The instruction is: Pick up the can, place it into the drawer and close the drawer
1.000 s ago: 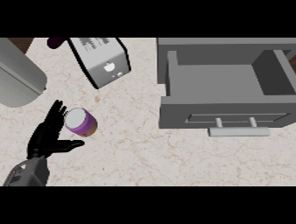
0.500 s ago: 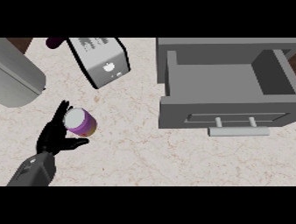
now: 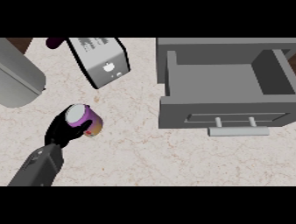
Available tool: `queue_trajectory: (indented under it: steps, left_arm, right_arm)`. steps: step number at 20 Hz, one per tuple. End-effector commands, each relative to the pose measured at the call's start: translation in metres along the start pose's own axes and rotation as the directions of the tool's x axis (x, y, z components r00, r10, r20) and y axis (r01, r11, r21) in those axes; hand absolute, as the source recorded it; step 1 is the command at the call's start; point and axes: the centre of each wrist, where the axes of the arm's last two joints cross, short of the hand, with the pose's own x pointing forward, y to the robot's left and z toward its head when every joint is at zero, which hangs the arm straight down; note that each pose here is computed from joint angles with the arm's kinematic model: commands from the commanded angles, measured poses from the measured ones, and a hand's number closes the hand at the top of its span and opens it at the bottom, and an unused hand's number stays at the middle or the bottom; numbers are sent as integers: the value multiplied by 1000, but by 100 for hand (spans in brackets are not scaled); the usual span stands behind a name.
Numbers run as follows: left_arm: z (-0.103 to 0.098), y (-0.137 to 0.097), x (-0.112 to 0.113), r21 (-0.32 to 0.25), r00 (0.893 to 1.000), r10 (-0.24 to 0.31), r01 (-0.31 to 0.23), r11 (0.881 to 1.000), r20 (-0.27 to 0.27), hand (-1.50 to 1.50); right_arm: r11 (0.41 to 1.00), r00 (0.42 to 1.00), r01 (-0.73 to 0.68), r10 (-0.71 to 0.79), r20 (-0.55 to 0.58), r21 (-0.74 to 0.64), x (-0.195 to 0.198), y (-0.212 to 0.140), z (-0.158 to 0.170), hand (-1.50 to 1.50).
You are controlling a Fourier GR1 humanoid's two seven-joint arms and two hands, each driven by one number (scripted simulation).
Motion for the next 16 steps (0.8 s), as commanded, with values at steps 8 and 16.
queue_trajectory:
  steps: [8,16]
  left_arm:
    - [-13,-37,10,-91,994,65,-58,994,83,150]
    - [-10,-82,27,12,974,64,-68,998,216,150]
  right_arm:
    - [1000,1000,12,-12,-4,-25,0,3,0,-150]
    - [1000,1000,-7,6,-11,-29,-3,0,5,-150]
